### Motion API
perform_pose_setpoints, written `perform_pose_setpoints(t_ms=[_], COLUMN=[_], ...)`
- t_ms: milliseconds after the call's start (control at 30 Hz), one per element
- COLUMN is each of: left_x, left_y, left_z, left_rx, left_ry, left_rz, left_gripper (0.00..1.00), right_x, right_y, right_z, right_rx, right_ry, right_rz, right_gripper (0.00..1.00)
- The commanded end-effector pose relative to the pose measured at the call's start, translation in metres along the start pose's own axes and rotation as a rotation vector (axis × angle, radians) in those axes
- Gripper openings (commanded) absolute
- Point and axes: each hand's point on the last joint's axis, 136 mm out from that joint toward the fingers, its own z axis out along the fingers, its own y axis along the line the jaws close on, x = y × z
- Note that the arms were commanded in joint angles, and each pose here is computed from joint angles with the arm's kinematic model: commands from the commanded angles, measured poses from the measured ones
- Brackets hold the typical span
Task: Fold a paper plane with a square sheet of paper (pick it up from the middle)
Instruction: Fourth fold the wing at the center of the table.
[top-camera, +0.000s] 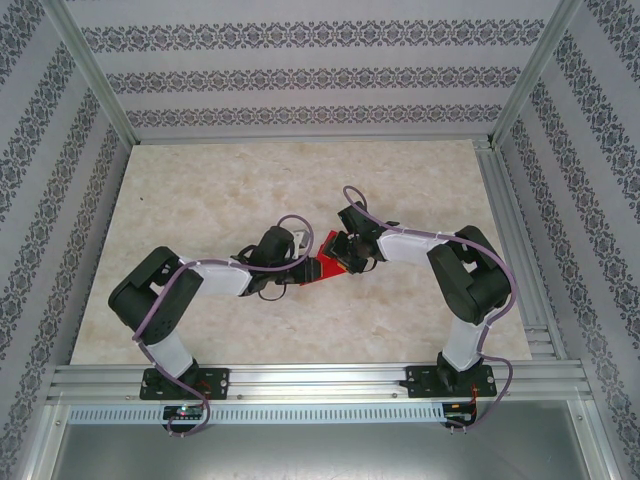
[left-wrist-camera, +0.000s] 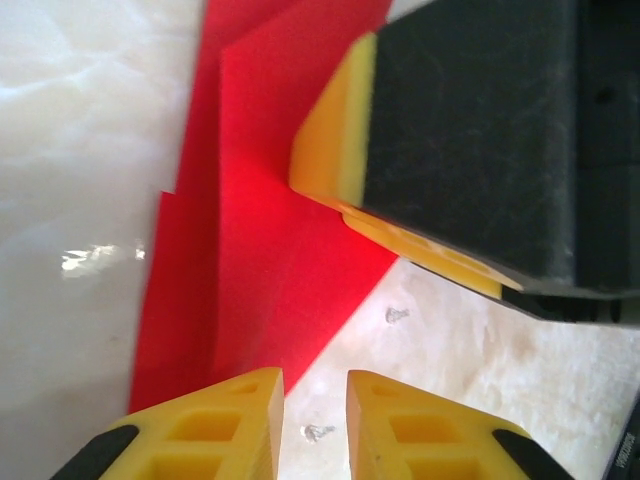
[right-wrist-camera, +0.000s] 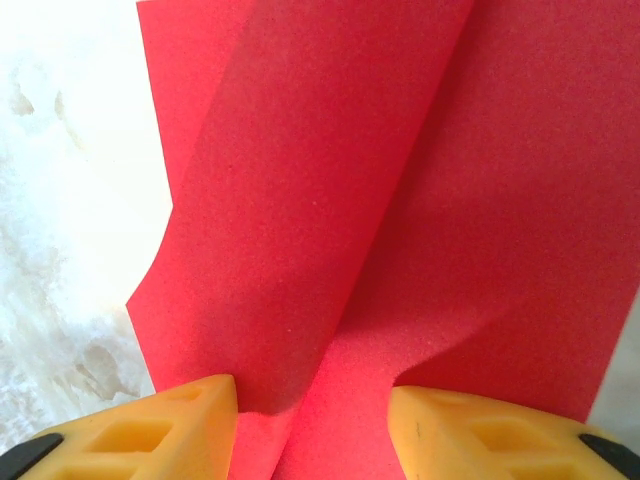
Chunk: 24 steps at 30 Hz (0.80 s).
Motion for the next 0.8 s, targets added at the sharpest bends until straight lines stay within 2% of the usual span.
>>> perform_pose_setpoints(t_ms=[0, 433, 767], left_x=[0.005, 0.011, 0.005], left_y=[-0.013, 0.013, 0.01], left_z=[0.001, -0.004, -0.007], left_rx=[0.033, -0.108, -0.102], left_ry=[0.016, 0.034, -0.006], left_rz=[0.058, 0.079, 0.066], left_gripper=[0.25, 0.25, 0.25], right_x=[0.029, 0.029, 0.031], right_y=[-0.117, -0.123, -0.129], right_z=[0.037, 0.037, 0.04], right_rx=[0.359, 0.376, 0.397], right_ry=[0.077, 0.079, 0.083], right_rz=[0.084, 0.085, 0.082], right_gripper=[0.49, 0.51, 0.51])
